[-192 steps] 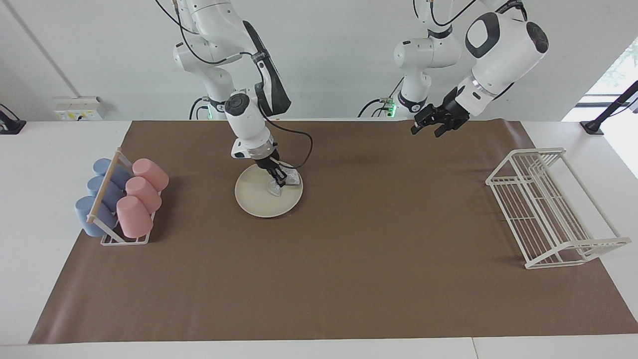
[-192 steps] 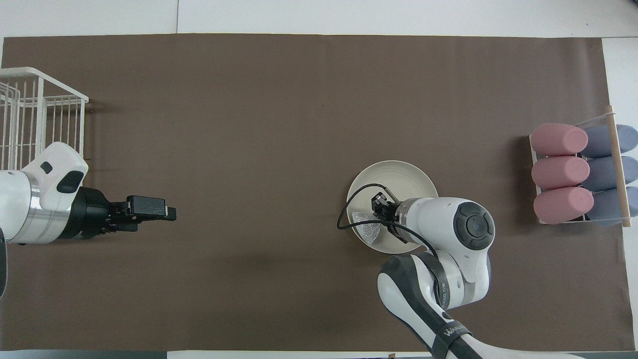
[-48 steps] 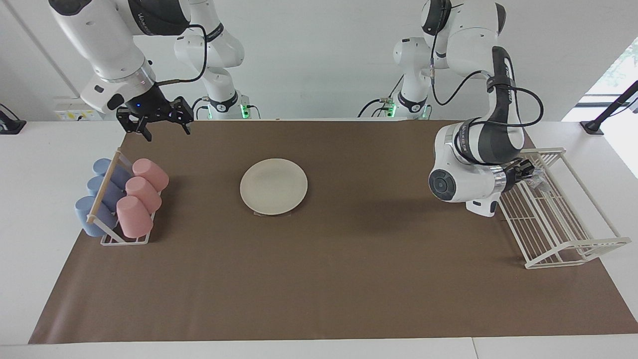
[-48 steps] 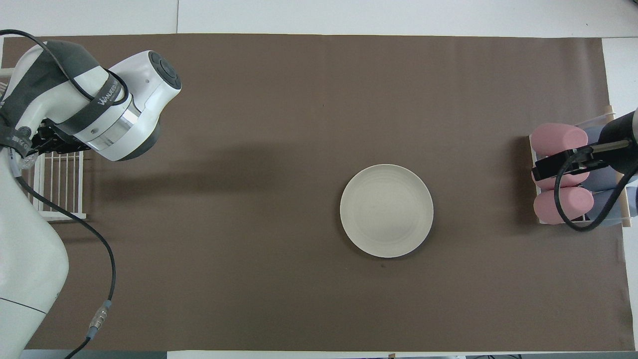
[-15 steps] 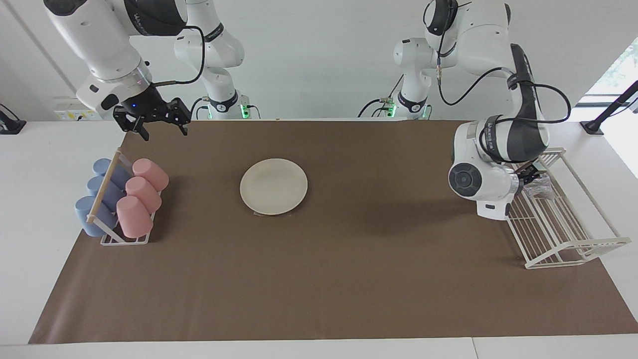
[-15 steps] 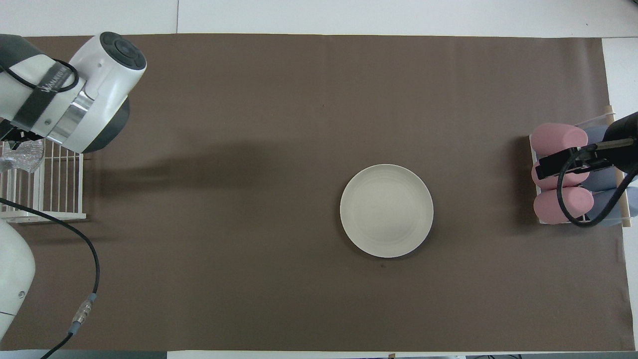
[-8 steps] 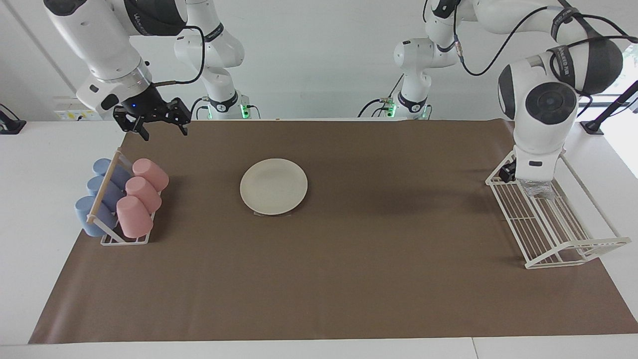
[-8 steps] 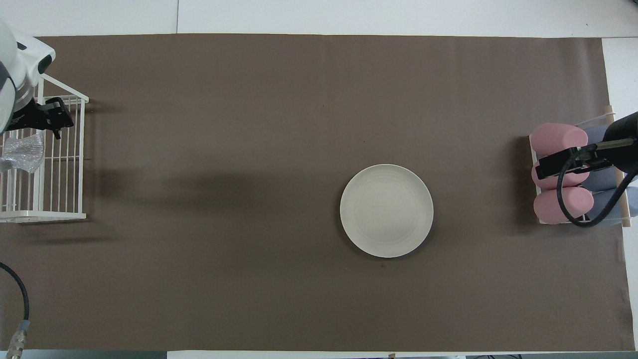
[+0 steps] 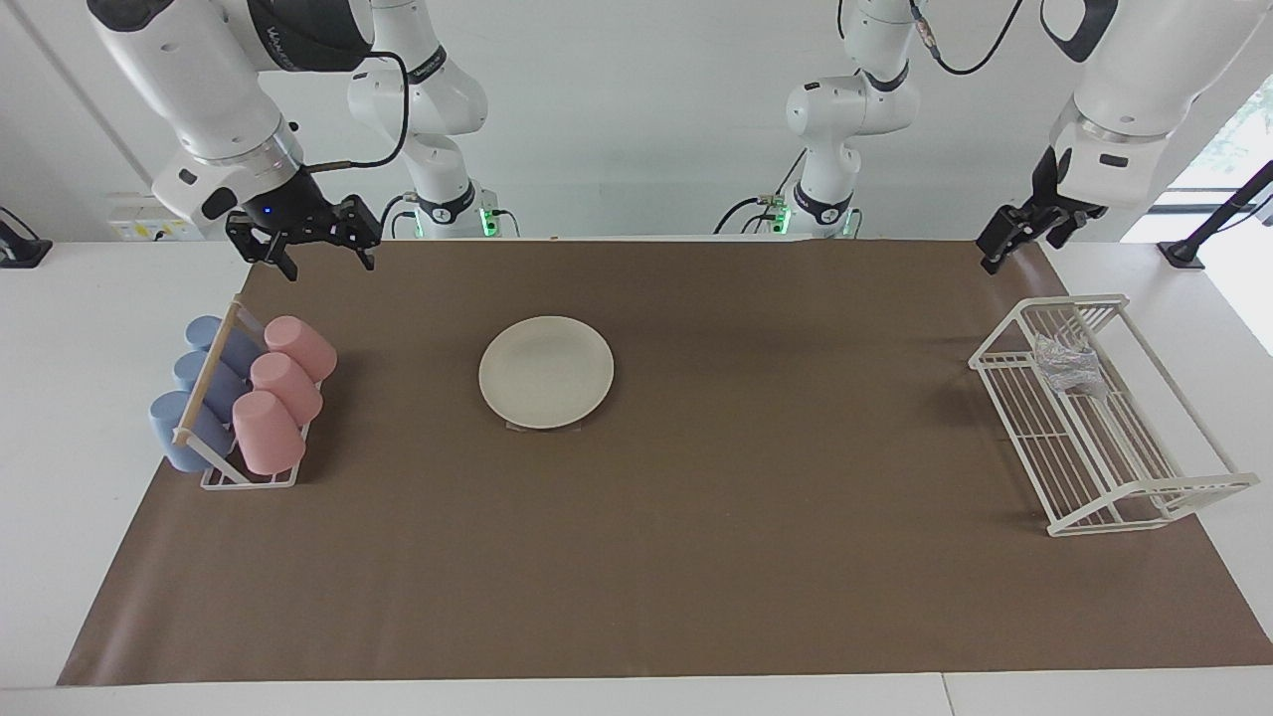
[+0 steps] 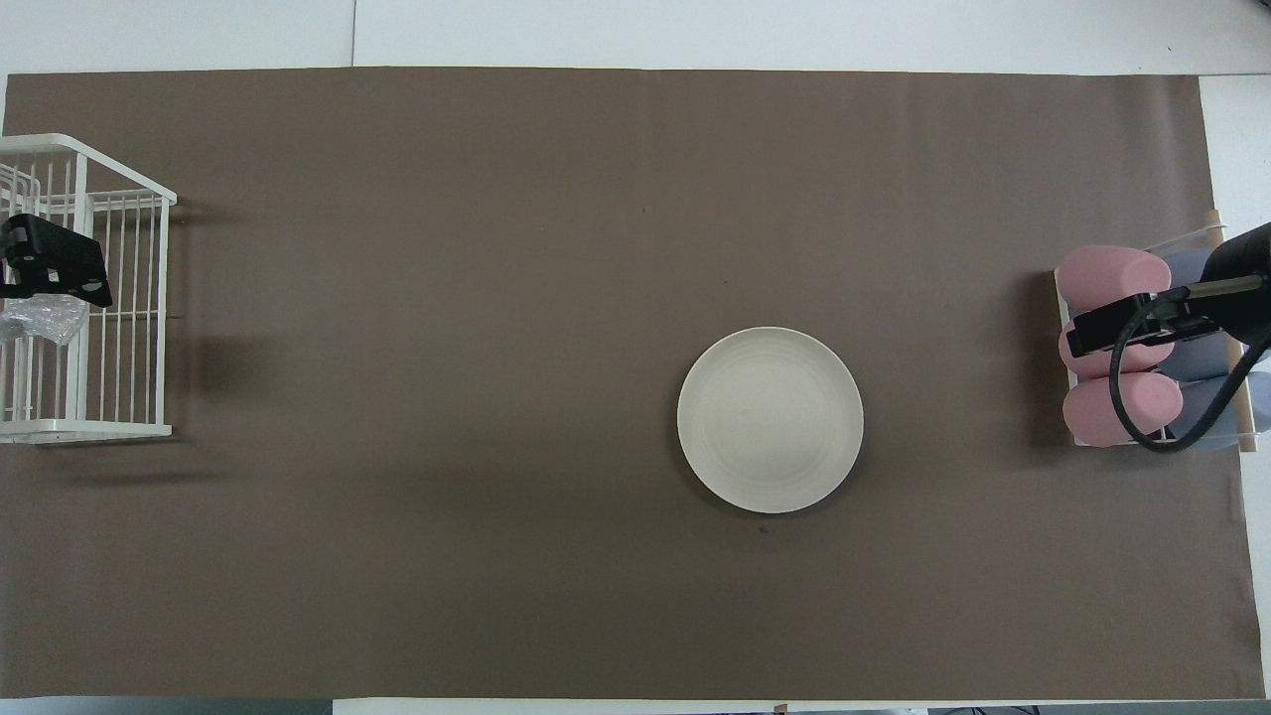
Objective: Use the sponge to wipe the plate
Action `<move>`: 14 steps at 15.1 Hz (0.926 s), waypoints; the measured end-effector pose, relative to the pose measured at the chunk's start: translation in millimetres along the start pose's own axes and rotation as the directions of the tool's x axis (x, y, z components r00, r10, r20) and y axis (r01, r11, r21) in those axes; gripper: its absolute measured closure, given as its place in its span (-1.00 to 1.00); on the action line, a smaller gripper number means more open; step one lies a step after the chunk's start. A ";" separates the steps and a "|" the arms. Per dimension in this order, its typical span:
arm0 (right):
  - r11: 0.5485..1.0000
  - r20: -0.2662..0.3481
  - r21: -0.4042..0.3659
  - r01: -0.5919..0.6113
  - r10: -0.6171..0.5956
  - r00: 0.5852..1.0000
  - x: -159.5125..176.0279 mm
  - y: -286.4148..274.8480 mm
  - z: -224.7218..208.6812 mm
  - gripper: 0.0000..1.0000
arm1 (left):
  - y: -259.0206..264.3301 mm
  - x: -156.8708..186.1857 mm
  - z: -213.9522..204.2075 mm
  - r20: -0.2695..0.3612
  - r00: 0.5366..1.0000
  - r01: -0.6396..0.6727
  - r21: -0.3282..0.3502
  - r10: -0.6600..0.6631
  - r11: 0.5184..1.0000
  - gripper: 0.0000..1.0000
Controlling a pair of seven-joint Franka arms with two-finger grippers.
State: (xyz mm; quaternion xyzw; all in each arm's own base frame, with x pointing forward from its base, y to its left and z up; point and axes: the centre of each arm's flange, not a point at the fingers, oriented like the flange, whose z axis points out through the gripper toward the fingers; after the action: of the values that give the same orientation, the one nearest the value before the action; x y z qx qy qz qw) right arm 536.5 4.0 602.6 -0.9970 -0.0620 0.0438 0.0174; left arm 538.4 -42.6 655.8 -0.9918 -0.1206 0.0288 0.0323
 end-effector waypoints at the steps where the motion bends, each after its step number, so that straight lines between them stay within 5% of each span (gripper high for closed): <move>1: 1.000 0.000 0.000 0.000 0.000 1.000 0.0 0.0 0.0 -1.00 | -1.2 -8.4 -0.2 0.015 1.000 -0.003 -0.034 0.004 0.999 -1.00; 14: 1.000 0.000 0.000 0.000 0.000 1.000 0.0 0.0 0.0 -1.00 | 1.9 -6.3 21.9 0.019 1.000 -0.017 -0.087 0.019 0.996 -1.00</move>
State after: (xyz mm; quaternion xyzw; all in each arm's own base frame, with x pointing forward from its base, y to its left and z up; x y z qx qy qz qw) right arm 536.5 4.0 602.6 -0.9970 -0.0620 0.0438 0.0174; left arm 531.3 -44.8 634.2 -0.9929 -0.1130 0.0339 -0.0122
